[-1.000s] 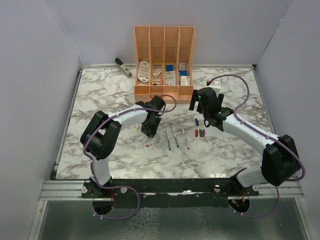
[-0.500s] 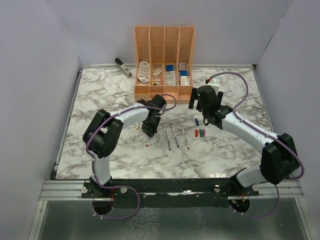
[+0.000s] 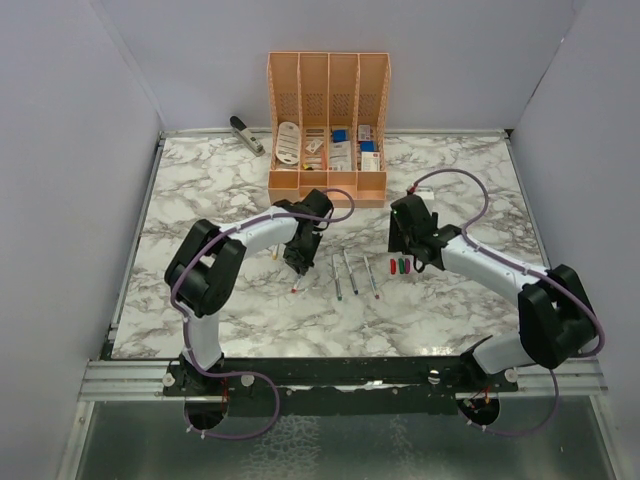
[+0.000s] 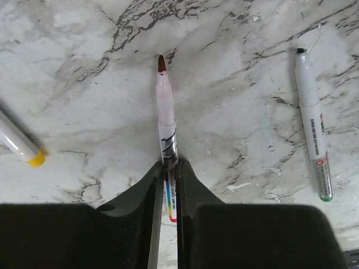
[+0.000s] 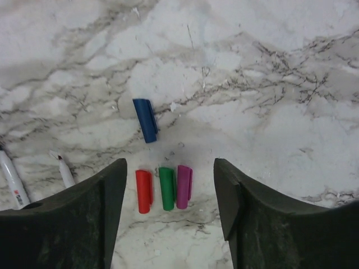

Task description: Insert the pens into the pen caps

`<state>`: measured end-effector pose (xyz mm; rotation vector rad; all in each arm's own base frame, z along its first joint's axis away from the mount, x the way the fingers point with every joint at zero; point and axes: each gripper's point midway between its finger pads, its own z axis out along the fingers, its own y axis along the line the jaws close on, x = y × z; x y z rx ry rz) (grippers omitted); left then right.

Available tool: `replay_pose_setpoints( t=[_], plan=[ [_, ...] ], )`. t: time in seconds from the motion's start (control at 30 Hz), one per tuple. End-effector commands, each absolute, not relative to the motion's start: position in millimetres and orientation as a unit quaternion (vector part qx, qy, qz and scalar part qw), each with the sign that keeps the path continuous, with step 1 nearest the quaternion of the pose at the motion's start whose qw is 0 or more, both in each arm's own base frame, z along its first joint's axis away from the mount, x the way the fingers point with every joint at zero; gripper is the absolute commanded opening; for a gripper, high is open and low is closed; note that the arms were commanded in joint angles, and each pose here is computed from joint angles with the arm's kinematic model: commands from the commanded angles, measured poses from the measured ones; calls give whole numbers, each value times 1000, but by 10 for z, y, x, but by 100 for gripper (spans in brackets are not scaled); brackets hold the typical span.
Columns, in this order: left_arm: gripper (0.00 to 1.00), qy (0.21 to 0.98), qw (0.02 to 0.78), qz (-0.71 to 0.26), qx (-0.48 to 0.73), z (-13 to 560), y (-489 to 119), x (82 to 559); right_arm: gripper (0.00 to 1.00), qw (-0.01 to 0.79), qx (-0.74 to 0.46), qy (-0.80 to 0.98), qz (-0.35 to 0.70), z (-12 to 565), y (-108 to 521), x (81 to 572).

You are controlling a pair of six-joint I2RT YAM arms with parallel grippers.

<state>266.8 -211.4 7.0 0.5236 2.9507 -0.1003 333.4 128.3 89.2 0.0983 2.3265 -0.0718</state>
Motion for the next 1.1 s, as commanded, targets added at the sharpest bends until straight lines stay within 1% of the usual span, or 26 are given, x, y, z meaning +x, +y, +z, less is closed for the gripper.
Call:
replay_pose_setpoints(
  t=[0.0, 0.17, 0.27, 0.43, 0.6, 0.87, 0.93, 1.07],
  plan=[
    [0, 977, 84, 3, 194, -390, -2017, 2745, 59, 352, 21, 936, -5, 746, 1303, 3081],
    [0, 971, 133, -13, 197, -71, -2106, 2914, 58, 363, 7, 932, 12, 810, 1350, 3023],
    [0, 966, 167, -20, 199, 137, -2137, 3004, 58, 364, 2, 931, 2, 839, 1341, 3012],
    [0, 948, 242, -46, 203, 520, -2193, 3147, 49, 354, -2, 935, 5, 790, 1404, 2993],
    [0, 928, 307, -67, 199, 893, -2214, 3249, 38, 335, -7, 942, 7, 664, 1508, 2932],
    [0, 860, 425, -170, 225, 1513, -2440, 3248, 38, 313, -21, 950, -4, 482, 1648, 2886],
    [0, 847, 441, -189, 231, 1627, -2468, 3216, 37, 311, -22, 950, -4, 454, 1667, 2896],
    [0, 832, 447, -211, 250, 1705, -2517, 3132, 34, 306, -20, 952, -6, 409, 1693, 2925]
  ],
)
